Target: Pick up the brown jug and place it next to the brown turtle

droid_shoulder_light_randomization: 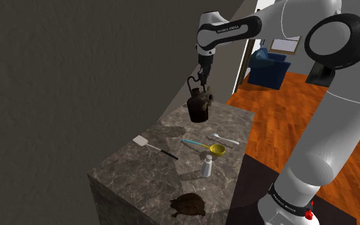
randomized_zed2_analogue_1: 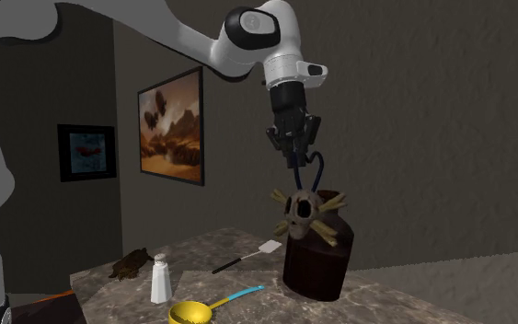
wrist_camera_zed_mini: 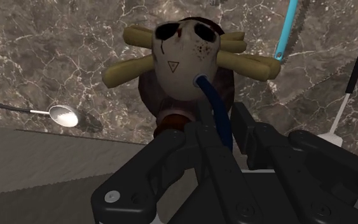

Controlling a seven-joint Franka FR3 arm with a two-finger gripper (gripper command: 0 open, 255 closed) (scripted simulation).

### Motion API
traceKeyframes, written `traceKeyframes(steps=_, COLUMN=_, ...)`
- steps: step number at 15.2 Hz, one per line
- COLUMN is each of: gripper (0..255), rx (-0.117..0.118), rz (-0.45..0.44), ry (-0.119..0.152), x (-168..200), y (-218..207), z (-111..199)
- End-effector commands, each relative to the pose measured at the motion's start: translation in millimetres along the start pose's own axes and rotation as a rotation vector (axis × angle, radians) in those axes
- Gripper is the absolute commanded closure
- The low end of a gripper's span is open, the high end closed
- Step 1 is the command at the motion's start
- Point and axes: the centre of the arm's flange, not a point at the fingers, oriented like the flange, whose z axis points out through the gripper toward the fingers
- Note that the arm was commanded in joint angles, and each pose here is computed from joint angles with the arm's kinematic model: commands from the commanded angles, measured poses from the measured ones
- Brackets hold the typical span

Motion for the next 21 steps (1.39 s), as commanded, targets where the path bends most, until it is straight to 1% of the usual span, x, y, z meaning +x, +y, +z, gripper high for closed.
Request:
traceKeyframes(steps=1, gripper=255, rx=-0.002, rz=0.000, ry=0.004, x=-0.1, y=2.1, z=-12.5)
traceKeyframes(steps=5, gripper=255, rx=-0.002, rz=0.000, ry=0.004, x=-0.5, y=5.7, z=-31.3)
traceKeyframes(steps=21, gripper=255, rx=-0.002, rz=0.000, ry=0.004, x=23.6, y=-200.3, z=-71.0)
